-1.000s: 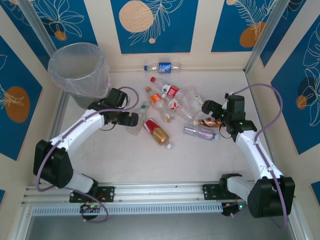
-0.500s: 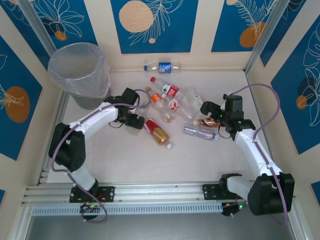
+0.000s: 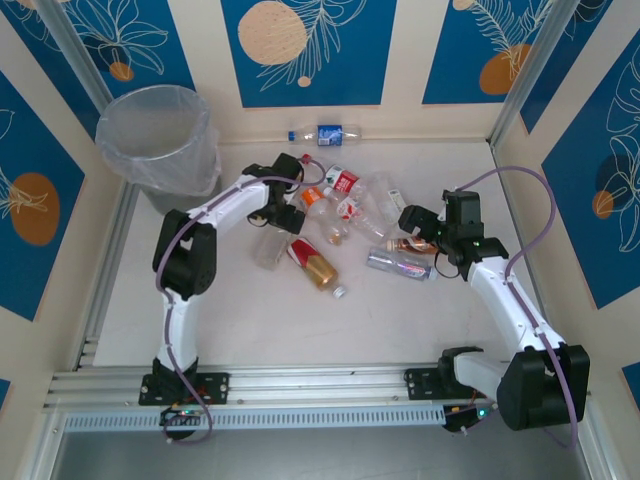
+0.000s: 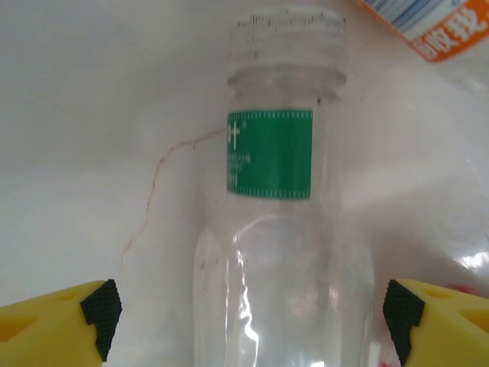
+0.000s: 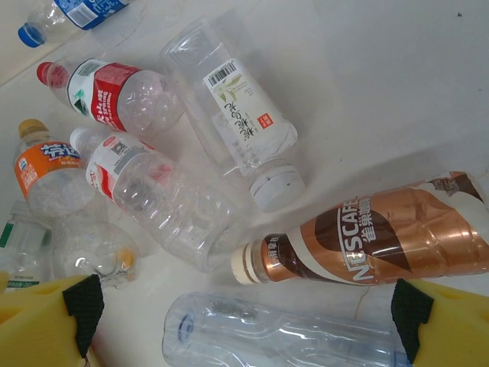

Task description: Put the plastic bottles in the bin

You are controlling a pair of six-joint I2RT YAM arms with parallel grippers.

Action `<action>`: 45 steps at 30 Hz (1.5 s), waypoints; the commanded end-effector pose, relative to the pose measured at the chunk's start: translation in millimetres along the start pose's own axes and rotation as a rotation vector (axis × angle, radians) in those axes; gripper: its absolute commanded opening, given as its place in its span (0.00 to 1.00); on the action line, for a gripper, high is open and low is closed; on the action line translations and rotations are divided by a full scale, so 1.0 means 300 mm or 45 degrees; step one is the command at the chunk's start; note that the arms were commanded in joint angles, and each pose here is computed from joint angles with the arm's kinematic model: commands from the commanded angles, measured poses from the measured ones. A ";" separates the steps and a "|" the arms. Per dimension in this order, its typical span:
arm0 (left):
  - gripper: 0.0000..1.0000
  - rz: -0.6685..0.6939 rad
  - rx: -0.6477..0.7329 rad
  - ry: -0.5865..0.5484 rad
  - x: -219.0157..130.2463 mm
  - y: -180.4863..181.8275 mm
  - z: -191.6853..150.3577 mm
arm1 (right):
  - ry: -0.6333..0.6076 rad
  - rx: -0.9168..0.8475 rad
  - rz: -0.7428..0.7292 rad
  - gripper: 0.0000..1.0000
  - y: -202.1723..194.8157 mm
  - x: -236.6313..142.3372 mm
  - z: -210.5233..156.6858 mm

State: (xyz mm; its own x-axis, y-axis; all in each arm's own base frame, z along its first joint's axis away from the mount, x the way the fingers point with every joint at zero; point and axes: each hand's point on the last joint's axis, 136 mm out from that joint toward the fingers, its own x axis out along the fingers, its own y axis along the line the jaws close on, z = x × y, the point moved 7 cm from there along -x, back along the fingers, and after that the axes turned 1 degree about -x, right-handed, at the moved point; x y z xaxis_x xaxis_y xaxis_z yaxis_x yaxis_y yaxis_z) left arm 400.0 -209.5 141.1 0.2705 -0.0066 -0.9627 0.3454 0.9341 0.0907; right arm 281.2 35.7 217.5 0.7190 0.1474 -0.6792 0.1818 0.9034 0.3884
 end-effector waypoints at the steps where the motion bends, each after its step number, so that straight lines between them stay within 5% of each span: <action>1: 0.90 0.019 0.068 0.072 0.001 -0.005 -0.005 | 0.007 -0.021 -0.010 0.99 0.009 -0.010 0.007; 6: 0.87 0.010 0.066 0.102 0.039 -0.015 -0.024 | 0.014 -0.027 -0.028 0.99 0.003 -0.007 -0.001; 17: 0.63 0.026 0.067 0.088 0.041 -0.006 -0.057 | -0.013 -0.072 0.064 0.99 0.043 -0.026 0.013; 28: 0.42 0.015 0.058 0.004 -0.032 0.008 -0.082 | -0.057 -0.267 0.488 0.99 0.175 -0.078 -0.008; 45: 0.41 -0.103 0.009 -0.269 -0.296 0.017 -0.063 | -0.121 -0.531 0.919 0.99 0.315 -0.173 -0.063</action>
State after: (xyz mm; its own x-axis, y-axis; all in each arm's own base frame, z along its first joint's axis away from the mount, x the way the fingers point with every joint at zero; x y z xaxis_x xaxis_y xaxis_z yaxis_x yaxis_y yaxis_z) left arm 367.0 -194.8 193.9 0.3635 -0.0918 -0.9271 0.3709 0.9271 0.0536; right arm 256.8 112.4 274.1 0.6669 0.6643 -0.3376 -0.5007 0.7350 0.4572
